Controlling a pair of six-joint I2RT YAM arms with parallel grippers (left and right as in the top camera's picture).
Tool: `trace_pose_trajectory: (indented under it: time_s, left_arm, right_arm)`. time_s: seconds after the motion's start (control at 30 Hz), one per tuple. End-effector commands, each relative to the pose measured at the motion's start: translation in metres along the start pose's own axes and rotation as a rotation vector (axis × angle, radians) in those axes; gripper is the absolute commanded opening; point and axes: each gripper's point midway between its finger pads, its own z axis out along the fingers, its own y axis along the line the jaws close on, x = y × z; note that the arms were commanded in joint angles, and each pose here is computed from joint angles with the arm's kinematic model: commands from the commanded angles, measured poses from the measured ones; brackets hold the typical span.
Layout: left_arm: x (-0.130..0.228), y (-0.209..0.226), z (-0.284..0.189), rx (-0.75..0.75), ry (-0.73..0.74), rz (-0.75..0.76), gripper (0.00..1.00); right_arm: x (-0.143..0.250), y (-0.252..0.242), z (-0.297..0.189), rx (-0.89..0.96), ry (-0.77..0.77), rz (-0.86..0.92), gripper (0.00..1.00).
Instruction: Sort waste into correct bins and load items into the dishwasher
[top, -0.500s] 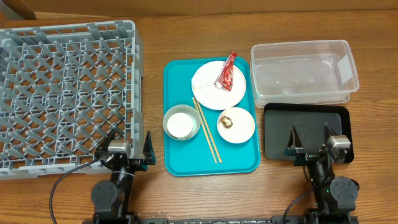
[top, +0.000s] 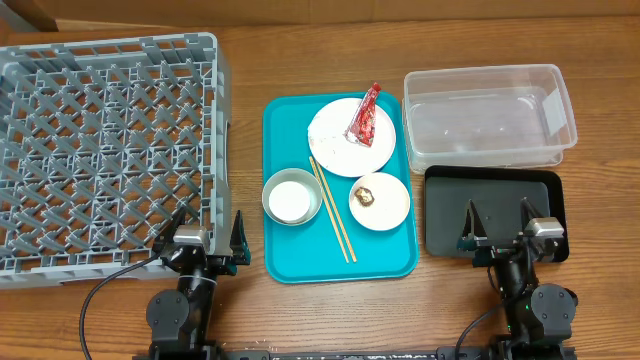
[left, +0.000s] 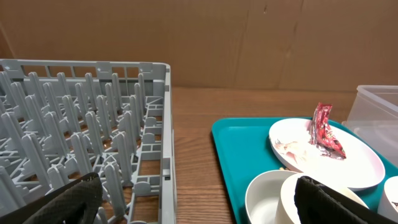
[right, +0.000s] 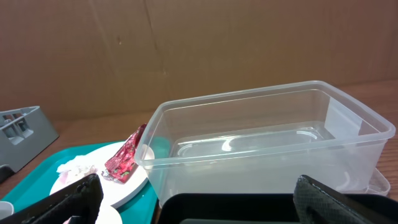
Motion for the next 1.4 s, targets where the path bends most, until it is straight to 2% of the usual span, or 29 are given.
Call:
trace_pose_trajectory:
  time_s: [0.0, 1.0, 1.07, 1.2, 1.37]
  left_arm:
    - [0.001, -0.001, 0.000, 0.002, -0.002, -0.006, 1.00]
    - [-0.002, -0.002, 0.000, 0.009, -0.012, -0.025, 1.00]
    - [0.001, -0.002, 0.000, 0.009, 0.004, -0.088, 1.00]
    - [0.002, -0.002, -0.002, 0.003, 0.048, -0.128, 1.00]
    - [-0.023, -0.003, -0.012, -0.024, 0.166, -0.137, 1.00]
  right_arm:
    - [0.000, -0.002, 0.000, 0.007, -0.009, -0.004, 1.00]
    - [0.000, -0.002, 0.000, 0.006, -0.009, 0.010, 1.00]
    - [-0.002, 0.003, 0.000, -0.020, -0.012, 0.116, 1.00]
    - [-0.012, 0.016, -0.003, -0.081, 0.001, 0.115, 1.00]
    - [-0.038, 0.024, -0.004, -0.084, 0.086, 0.125, 1.00]
